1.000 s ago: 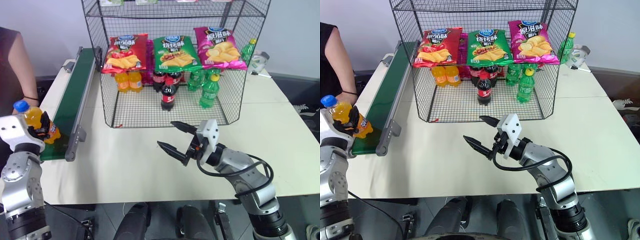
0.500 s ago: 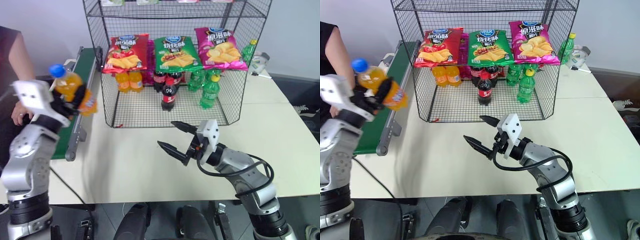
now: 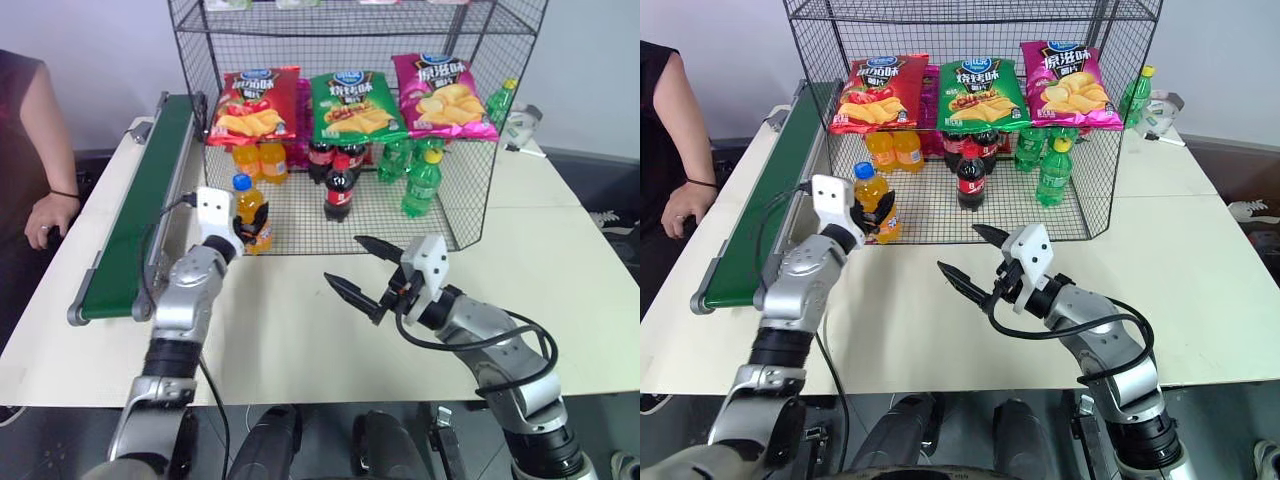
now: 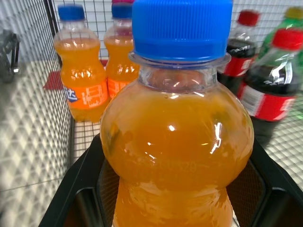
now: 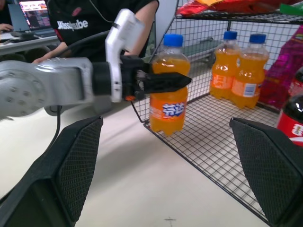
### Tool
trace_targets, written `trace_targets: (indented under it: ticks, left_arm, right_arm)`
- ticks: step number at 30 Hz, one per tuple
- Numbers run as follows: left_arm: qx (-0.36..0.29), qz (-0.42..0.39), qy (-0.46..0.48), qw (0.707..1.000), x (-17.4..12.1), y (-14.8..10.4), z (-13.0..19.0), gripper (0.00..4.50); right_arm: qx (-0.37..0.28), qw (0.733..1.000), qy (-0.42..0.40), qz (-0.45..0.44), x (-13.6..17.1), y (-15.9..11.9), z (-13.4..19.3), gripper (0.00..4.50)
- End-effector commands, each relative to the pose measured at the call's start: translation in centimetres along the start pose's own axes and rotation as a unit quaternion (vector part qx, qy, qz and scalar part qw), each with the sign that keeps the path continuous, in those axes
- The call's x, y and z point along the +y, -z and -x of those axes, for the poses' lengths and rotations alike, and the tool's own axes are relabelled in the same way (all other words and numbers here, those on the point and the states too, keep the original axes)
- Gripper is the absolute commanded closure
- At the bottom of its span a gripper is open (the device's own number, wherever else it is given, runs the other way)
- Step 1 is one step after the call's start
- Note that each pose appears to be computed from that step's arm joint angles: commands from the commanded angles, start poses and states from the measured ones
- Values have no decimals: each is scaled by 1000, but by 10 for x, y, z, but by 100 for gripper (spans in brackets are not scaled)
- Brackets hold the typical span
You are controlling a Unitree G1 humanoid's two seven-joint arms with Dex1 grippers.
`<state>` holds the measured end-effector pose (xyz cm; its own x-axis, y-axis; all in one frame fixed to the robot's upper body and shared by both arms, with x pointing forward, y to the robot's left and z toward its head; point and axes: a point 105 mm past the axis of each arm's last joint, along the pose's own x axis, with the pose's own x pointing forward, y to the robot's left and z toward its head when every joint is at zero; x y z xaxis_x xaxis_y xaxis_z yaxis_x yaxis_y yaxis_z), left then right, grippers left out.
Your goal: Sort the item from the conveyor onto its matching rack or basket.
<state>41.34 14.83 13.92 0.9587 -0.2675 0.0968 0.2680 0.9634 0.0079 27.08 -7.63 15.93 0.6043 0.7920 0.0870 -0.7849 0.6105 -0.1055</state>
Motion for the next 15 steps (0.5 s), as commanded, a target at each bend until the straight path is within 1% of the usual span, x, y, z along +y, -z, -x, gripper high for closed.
trace_targets:
  ticks: [1, 4, 6, 10, 15]
  left_arm:
    - [-73, -19, 0, 997, -3, -30, -16, 201]
    - [-77, -9, 7, 997, -10, -27, -32, 201]
    - [-76, -20, -7, 997, -9, -23, -39, 201]
    - [-77, -31, -28, 996, -5, -19, -45, 201]
    - [-73, -20, -50, 996, -2, -13, -46, 201]
  right_arm:
    - [-24, 999, 0, 23, 4, -14, 3, 0]
    - [-24, 999, 7, 26, 3, -13, 6, 0]
    - [-25, 999, 12, 29, 3, -13, 7, 0]
    - [-27, 999, 16, 31, 4, -14, 7, 0]
    - [-30, 999, 20, 35, 4, -17, 3, 0]
